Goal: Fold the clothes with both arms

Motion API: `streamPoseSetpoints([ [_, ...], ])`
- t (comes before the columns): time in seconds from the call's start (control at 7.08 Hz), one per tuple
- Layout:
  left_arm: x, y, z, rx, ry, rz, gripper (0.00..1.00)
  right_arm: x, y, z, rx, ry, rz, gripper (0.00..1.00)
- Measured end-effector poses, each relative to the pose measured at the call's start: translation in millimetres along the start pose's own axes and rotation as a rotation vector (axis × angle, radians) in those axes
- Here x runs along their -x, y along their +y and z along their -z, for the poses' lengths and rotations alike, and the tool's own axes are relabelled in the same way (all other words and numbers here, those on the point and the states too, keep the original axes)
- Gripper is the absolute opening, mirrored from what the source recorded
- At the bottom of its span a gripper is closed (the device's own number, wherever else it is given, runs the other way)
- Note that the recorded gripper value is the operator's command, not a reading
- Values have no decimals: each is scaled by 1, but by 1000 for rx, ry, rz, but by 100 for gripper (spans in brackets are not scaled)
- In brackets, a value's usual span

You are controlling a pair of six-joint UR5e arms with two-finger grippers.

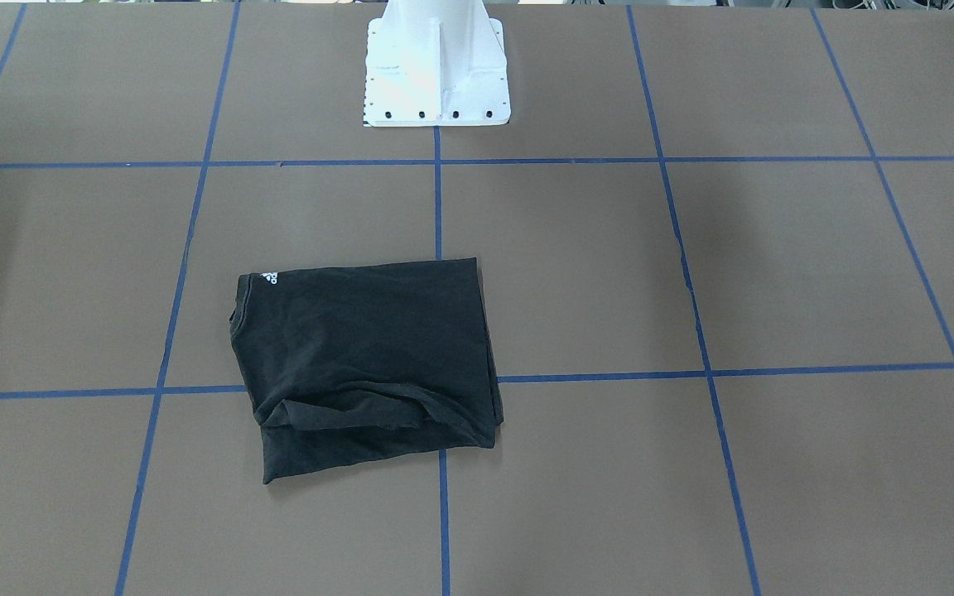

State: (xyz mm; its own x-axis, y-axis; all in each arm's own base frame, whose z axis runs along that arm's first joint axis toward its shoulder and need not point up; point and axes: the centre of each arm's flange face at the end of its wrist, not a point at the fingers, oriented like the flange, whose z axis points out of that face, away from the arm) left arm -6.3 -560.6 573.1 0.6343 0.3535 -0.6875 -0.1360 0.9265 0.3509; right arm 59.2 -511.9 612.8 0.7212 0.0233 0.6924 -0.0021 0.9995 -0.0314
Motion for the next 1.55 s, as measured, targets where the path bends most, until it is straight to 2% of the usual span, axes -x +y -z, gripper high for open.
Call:
streamPoseSetpoints([
  [0.56, -11, 20, 19, -31, -9, -15, 100, 2, 4, -8, 16, -23, -13, 100],
  [0.85, -10, 26, 17, -27, -11, -18, 100, 6, 4, -6, 13, -52, -14, 100],
  [1.13, -9, 28, 17, -25, -23, -22, 100, 7, 4, -6, 13, -58, -9, 100],
  [1.55, -7, 17, 24, -34, -124, -40, 100, 6, 5, -7, 15, -57, -1, 100],
])
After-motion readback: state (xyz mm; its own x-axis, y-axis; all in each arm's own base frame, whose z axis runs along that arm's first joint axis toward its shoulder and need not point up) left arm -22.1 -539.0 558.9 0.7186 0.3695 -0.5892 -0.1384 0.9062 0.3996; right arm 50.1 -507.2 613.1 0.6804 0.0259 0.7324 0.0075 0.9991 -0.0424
